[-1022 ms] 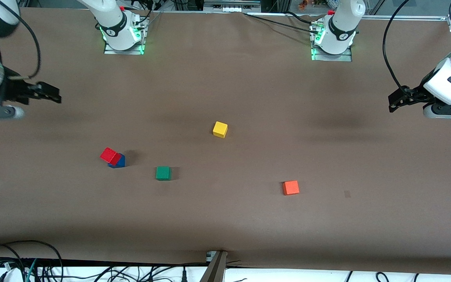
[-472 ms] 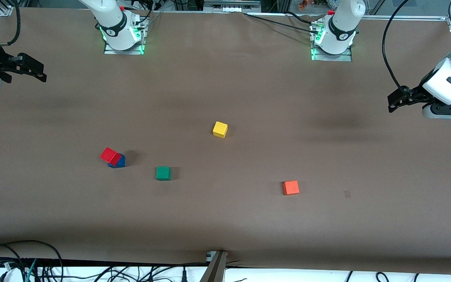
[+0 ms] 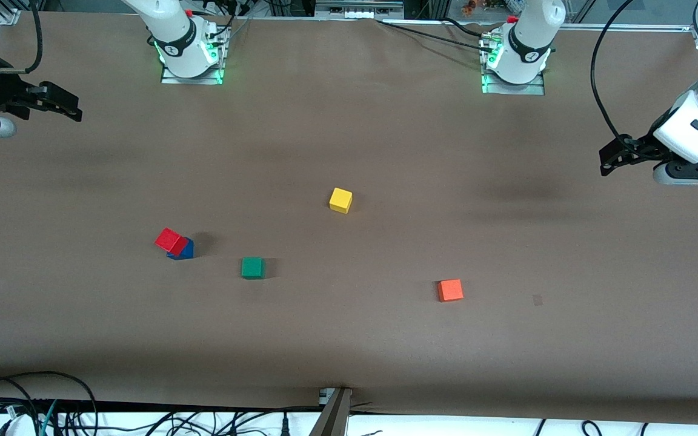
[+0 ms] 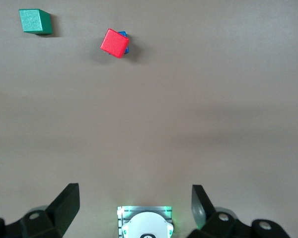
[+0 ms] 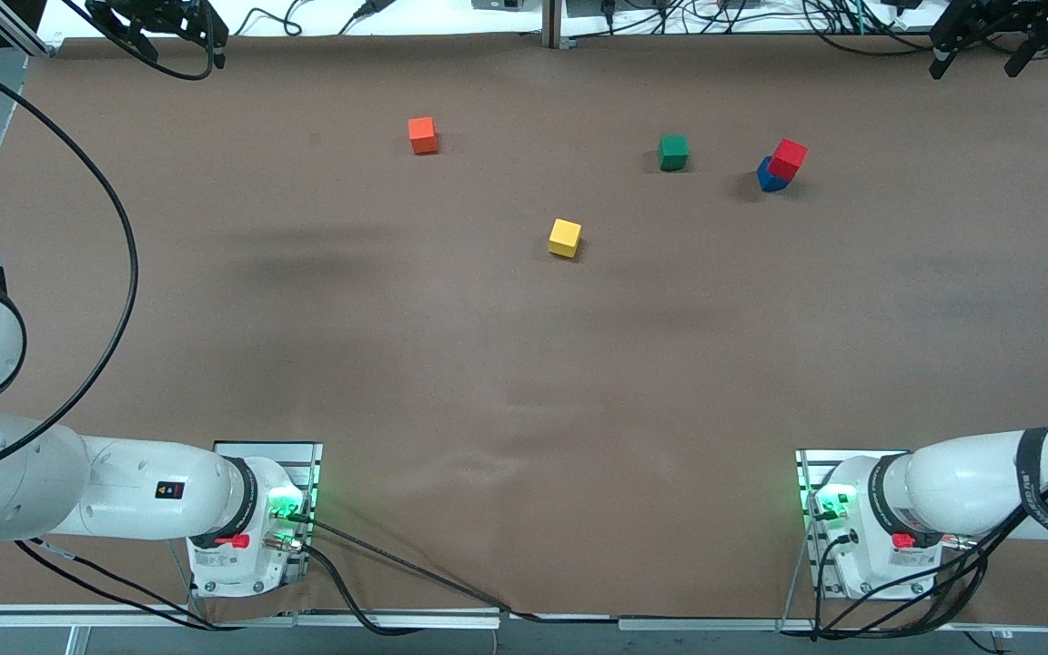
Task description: Pass red block to right arm, stack on blue
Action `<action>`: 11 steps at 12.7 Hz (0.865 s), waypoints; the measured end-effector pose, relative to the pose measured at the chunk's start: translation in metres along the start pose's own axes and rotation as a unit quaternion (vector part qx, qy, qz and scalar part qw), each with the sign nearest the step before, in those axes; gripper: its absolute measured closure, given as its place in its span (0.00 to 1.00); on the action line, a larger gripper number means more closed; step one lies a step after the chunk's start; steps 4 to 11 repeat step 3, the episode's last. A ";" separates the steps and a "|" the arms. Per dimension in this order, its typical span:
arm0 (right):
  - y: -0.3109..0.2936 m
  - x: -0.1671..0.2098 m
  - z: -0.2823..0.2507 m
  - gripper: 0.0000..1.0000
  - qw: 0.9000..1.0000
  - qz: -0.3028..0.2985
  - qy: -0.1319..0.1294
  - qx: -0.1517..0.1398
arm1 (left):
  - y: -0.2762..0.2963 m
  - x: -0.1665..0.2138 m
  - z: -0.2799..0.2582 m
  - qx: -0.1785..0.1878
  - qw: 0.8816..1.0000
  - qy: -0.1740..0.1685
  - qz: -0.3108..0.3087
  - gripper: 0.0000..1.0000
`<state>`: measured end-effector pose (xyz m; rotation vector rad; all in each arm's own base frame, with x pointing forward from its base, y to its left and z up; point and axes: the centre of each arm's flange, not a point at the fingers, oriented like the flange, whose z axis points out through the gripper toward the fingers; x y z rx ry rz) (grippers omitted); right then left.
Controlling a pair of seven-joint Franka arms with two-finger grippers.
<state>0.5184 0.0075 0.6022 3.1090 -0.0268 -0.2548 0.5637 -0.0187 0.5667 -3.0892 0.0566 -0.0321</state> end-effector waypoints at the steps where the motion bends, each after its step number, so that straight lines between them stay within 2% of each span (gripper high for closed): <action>1: 0.001 0.003 0.001 0.00 1.000 0.001 -0.001 0.000 | 0.001 0.002 0.001 0.000 1.000 0.000 0.001 0.00; 11: 0.001 0.010 0.001 0.00 1.000 0.002 -0.001 -0.001 | 0.005 0.008 0.000 0.000 1.000 0.002 0.004 0.00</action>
